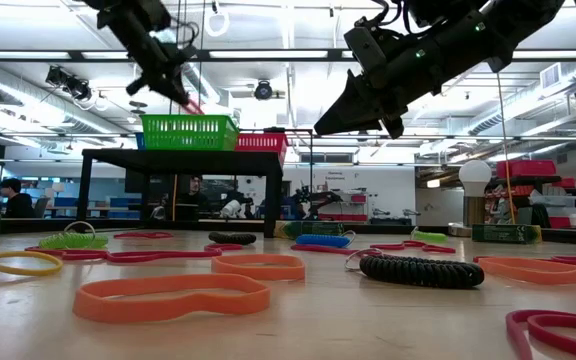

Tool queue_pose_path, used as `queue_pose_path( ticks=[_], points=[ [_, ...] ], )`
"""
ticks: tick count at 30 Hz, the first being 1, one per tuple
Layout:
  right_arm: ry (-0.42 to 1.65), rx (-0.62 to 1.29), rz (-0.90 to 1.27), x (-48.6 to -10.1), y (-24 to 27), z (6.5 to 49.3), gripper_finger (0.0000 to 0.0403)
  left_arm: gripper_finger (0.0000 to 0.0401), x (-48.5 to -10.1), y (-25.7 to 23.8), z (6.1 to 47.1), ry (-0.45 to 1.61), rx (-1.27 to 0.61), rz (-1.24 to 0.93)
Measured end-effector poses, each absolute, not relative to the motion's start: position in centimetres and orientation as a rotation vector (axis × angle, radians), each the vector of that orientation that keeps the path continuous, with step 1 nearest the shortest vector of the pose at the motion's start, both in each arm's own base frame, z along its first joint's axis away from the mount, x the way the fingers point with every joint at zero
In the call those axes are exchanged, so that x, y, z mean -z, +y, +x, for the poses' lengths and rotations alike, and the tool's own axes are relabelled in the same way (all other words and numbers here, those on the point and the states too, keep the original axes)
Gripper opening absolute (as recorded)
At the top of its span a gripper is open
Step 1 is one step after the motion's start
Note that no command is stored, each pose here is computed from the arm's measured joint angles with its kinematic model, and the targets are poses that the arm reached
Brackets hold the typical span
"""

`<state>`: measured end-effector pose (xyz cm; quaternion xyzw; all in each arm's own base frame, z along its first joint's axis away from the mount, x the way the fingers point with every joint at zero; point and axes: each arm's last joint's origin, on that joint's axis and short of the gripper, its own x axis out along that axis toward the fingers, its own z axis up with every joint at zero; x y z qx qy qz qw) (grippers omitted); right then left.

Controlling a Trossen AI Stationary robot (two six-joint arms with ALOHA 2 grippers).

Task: Pick & Place Office Desk Supplies
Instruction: Put the orange spring keychain into the blue bin

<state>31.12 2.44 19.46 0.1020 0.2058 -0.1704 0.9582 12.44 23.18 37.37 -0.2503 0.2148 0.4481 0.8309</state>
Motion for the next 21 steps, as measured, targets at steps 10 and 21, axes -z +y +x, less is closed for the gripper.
queue_pose_path(
  ticks=[10, 21],
  points=[
    [0.418, 0.346, 0.206, -19.5, 2.4, 31.1, 0.0007, 0.0024, -34.3, 24.8, 12.5, 0.653, -0.884, -0.598],
    [0.417, 0.352, 0.207, -19.5, 2.2, 31.1, 0.0007, 0.0024, -32.7, 25.5, 12.2, 0.773, -0.827, -0.616]
  ],
)
